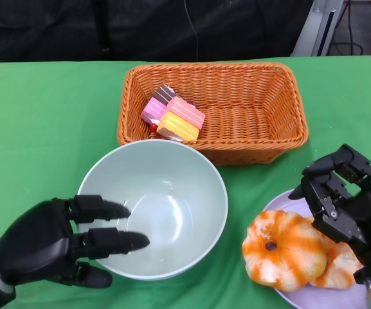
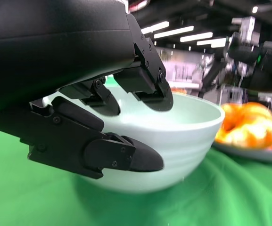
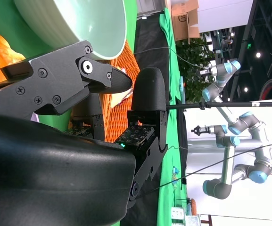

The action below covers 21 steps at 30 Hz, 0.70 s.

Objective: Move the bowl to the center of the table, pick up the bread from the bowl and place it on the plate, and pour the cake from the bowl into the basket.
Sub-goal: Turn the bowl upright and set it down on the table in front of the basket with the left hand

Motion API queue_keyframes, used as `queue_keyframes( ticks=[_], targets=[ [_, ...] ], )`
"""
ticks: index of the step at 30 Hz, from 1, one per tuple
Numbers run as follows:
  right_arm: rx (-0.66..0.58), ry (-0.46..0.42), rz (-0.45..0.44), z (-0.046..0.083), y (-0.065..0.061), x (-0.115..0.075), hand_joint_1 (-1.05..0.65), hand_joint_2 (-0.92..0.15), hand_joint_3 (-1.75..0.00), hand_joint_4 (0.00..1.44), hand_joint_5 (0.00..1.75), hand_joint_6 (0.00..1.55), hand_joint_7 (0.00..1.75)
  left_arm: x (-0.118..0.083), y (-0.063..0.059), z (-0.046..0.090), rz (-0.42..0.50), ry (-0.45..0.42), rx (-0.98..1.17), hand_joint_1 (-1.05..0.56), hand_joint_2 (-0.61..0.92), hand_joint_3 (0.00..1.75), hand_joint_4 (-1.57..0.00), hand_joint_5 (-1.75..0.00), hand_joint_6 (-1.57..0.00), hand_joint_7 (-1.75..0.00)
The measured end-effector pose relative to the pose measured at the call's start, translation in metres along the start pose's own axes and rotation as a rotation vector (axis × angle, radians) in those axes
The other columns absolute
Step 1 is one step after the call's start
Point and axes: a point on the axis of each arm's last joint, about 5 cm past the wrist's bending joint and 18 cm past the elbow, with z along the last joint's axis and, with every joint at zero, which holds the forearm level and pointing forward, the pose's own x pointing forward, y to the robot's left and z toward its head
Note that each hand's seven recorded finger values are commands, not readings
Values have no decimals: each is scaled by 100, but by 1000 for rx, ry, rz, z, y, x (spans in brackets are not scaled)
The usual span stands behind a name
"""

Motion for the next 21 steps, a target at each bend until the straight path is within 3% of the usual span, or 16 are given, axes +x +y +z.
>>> queue_keyframes(
  ticks=[4, 9, 14, 21],
  targets=[
    [-2, 1, -6, 0, 0, 0, -14, -70, -77, 75, 159, 66, 129, 1, 3, 0, 26, -14, -12, -91, 92, 56, -47, 0, -43, 0],
    [-3, 5, -7, -1, 0, 0, -15, -70, -77, 75, 159, 66, 129, 1, 13, 1, 54, -8, -82, -93, 92, 52, -45, -1, -42, -1],
    [-10, -1, -7, -2, 0, 0, -16, -71, -76, 75, 158, 66, 129, 0, 25, 2, 193, 128, -224, -82, 92, 40, -60, -6, -54, -4],
    [-20, 1, -6, -4, 0, 0, -15, -72, -75, 77, 156, 68, 127, 12, 16, 8, 418, 273, -430, -64, 92, 26, -78, -7, -67, -3]
  ],
)
